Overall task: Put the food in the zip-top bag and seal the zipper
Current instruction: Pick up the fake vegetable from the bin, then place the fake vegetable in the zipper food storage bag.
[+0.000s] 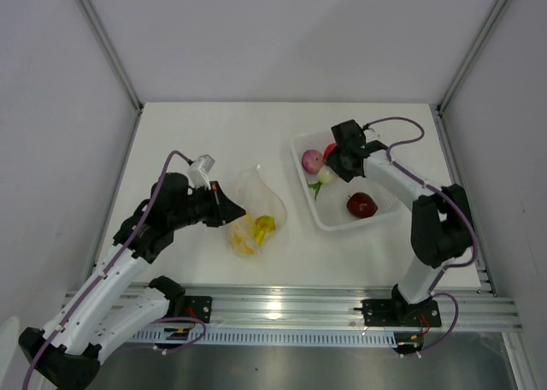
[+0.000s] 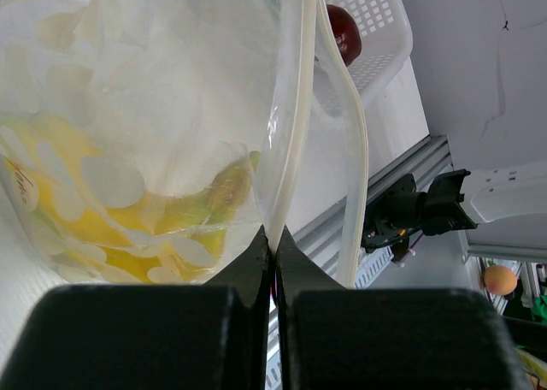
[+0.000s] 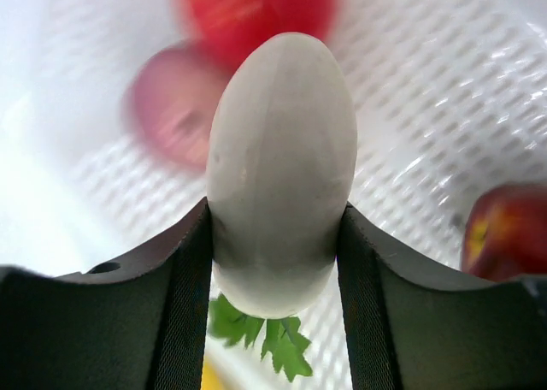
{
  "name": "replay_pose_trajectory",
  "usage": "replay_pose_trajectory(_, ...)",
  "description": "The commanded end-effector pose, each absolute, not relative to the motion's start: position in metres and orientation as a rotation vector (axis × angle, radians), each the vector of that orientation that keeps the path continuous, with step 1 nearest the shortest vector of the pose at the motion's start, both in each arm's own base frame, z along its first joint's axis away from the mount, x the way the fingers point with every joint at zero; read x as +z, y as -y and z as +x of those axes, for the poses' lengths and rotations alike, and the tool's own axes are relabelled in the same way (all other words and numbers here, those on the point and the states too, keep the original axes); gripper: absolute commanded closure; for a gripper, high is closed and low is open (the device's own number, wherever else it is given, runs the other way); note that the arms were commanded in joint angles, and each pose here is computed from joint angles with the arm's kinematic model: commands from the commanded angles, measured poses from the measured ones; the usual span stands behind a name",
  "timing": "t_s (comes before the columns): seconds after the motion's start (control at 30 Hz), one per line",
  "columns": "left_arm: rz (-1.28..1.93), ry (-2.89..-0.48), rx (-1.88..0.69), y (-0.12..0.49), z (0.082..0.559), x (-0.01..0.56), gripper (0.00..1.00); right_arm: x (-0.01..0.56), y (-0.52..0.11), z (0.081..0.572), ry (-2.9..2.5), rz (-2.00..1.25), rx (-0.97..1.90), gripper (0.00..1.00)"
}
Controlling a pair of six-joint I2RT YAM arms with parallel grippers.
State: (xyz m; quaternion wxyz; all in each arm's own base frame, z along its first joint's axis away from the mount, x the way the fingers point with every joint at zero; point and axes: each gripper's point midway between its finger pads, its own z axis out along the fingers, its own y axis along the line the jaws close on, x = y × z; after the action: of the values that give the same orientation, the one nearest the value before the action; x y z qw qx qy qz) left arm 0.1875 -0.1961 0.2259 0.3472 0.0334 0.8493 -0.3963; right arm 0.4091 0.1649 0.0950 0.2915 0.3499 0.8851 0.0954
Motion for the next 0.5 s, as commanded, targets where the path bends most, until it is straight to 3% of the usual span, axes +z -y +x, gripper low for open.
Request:
replay_pose_trajectory(0.0, 0.109, -2.170, -1.039, 0.198, 0.192, 0.229, 0.99, 0.189, -0.193, 0.399, -2.194, 0.605, 0.408, 1.00)
replay_pose_trajectory(0.27, 0.097, -2.163, -1.034, 0.197, 0.195, 0.232, 1.00, 0.294, -0.259, 0.307, -1.999, 0.032, 0.706, 1.00)
replay_pose_trajectory(0.47, 0.092, -2.165, -1.033, 0.196, 0.194, 0.233, 0.99, 0.324, -0.288, 0.258, -1.885, -0.137, 0.842, 1.00)
